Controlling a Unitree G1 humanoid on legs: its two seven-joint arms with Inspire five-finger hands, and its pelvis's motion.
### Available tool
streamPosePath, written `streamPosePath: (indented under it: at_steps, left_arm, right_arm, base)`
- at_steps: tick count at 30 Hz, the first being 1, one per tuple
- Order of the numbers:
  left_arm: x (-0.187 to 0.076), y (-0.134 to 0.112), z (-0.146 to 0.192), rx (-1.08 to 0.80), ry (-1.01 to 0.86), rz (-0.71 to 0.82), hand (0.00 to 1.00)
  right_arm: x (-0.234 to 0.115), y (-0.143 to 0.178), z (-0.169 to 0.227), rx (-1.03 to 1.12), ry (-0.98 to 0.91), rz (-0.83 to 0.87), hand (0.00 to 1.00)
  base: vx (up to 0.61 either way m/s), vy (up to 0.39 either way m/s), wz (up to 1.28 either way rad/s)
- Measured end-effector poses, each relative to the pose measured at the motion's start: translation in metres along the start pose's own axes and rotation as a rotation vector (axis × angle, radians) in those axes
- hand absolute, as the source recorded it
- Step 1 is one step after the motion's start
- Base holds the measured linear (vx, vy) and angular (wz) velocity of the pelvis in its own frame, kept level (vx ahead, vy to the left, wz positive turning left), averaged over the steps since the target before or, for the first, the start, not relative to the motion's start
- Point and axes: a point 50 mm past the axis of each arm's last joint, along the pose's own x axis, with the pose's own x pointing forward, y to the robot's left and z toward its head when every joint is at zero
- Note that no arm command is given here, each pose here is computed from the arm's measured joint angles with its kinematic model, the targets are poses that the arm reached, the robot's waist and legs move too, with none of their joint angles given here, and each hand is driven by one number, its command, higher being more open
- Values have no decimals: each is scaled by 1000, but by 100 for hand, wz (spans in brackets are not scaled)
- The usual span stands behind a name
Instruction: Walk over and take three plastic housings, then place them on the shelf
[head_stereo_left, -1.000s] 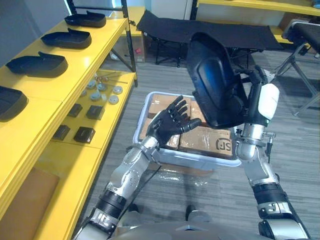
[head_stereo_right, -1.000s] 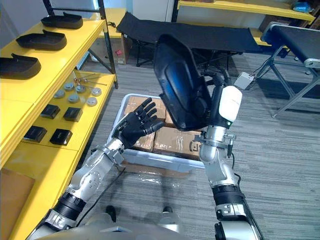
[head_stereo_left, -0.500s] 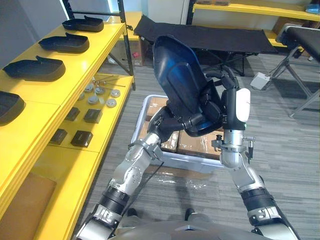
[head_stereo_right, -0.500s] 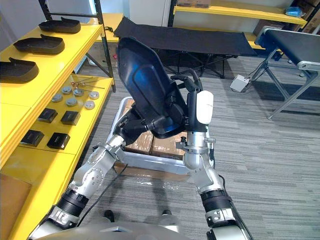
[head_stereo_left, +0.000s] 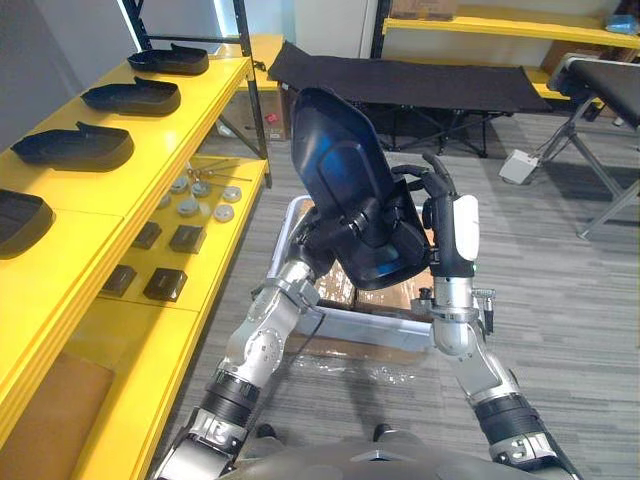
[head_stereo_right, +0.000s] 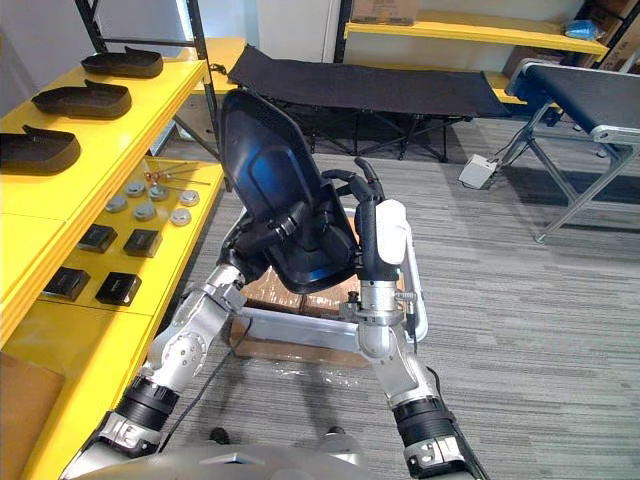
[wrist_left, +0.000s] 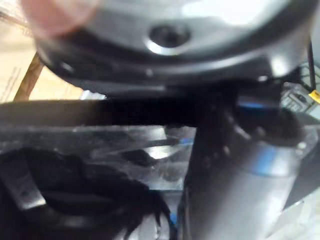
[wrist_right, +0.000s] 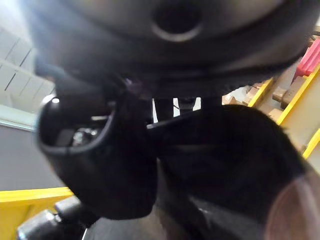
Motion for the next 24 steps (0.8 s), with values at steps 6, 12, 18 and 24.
streamPosePath:
  at_steps: [6, 12, 18, 24]
  left_arm:
    - [0, 1, 1, -30, -10, 11, 0]
    - [0, 1, 0, -34, -2, 7, 0]
    - [-1, -3, 7, -37, -74, 12, 0]
    - [-15, -15, 42, 173, -369, 133, 0]
  right_arm:
    - [-3, 2, 10, 51, -37, -13, 0]
    - [-8, 4, 11, 68, -26, -25, 100]
    - [-16, 4, 17, 147, 15, -66, 100]
    - [-24, -3, 25, 345, 99, -117, 100]
  base:
    - [0, 0, 0]
    - [0, 0, 0]
    - [0, 0, 0]
    - [0, 0, 0]
